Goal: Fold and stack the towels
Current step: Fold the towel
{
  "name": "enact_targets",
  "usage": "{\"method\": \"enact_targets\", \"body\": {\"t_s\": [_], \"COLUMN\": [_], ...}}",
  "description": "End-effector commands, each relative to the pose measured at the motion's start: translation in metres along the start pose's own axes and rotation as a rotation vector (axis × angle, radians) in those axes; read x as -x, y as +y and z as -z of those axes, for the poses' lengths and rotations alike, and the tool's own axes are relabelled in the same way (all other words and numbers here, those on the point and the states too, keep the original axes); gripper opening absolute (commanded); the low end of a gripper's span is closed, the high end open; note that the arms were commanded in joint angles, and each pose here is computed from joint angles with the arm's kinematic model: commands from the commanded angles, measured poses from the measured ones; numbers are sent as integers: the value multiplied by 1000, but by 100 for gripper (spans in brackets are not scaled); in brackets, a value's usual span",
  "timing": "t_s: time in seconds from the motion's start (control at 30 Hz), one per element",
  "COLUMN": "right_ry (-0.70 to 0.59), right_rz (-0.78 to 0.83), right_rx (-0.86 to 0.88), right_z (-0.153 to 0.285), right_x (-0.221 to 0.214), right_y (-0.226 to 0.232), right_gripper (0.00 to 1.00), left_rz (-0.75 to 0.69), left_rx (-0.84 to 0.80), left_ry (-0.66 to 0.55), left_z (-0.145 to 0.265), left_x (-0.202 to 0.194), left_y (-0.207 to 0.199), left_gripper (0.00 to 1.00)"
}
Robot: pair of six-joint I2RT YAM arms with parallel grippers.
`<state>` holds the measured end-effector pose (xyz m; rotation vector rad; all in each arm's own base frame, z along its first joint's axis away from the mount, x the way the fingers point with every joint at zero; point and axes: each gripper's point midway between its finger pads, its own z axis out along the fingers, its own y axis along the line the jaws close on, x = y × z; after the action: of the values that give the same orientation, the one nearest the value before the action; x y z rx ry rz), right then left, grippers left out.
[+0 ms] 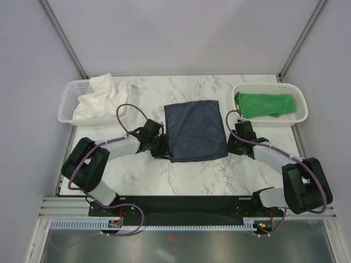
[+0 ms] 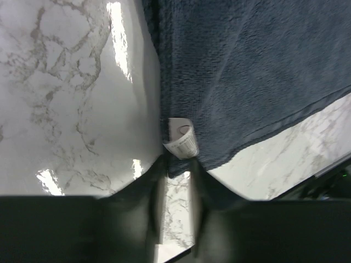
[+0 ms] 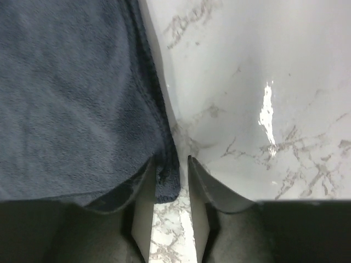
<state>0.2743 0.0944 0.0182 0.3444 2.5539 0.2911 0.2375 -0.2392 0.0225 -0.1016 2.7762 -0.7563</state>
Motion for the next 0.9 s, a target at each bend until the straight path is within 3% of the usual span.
{"method": "enact_targets", "body": {"t_s": [0.0,0.1,0.13,0.57,0.8,0.87], "right_ry": [-11,-22,-18,-14,6,13], "right_rz": [-35,-44,-71,-134,-172,-177], "right_rx": [33,79,62,62,109,121], "right_z": [-2,8,9,28,34,39], "right_x": [-10,-24,-33,-69,-76,-79], "right_y": [6,18,13,-3,9,13], "right_gripper": [27,4,0,0,0,12], "left_rz": [25,6,-12,-52,-69,-70], "left_rx": [40,79,91,162,45,46], "left_ry": [12,7,4,-1,5,21], "left_z": [-10,-1,1,27,37,38], "left_x": [-8,-9,-9,-32,-31,-32], "left_y": [12,19,21,48,21,20], "left_gripper": [21,3,2,2,2,8]}}
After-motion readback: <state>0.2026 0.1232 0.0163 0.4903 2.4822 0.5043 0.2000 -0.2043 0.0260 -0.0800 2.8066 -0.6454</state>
